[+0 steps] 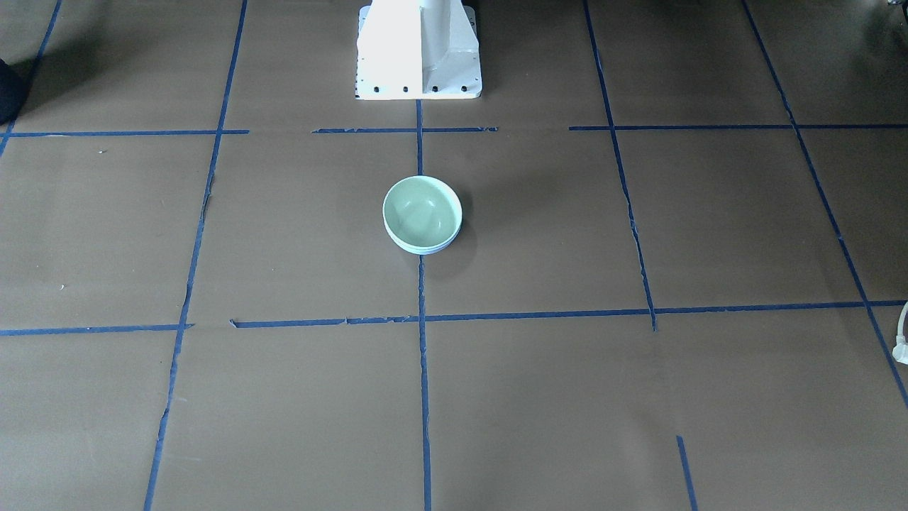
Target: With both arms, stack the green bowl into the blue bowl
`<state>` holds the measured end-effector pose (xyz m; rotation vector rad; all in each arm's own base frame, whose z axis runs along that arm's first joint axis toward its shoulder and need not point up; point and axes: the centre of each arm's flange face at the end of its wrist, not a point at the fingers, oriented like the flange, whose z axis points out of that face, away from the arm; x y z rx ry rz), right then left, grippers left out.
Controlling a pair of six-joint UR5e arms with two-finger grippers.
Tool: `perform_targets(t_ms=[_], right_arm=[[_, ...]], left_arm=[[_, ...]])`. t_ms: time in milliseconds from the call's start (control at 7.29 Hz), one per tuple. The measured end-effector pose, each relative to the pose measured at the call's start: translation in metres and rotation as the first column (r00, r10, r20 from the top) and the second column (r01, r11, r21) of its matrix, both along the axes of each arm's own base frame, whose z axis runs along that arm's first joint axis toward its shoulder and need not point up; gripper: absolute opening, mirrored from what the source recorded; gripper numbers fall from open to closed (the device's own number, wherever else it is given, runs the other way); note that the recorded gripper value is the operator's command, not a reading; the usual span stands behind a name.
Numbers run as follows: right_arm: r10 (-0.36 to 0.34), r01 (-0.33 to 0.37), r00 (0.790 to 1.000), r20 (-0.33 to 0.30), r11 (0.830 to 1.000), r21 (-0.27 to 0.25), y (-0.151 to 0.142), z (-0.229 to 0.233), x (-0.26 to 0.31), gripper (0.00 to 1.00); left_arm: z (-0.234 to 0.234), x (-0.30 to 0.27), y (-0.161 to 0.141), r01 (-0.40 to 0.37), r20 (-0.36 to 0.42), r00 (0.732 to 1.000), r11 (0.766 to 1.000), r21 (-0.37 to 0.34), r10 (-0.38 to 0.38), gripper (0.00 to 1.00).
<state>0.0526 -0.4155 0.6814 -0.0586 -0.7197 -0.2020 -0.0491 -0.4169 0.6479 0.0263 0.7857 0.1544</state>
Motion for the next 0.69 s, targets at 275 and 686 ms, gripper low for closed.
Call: perform_targets(t_ms=[275, 686], right_arm=[[0.016, -0.016, 1.000, -0.001, 1.000, 0.023, 0.0076, 0.0134, 0.0017, 1.00], [0.035, -0.035, 0.999, 0.001, 0.999, 0.032, 0.0055, 0.0103, 0.0015, 1.00]], left_arm=[[-0.0009, -0.0004, 0.0011, 0.001, 0.000, 1.000, 1.000, 0.002, -0.001, 1.00], [-0.0019, -0.0001, 0.0009, 0.000, 0.000, 1.000, 1.000, 0.004, 0.000, 1.00]])
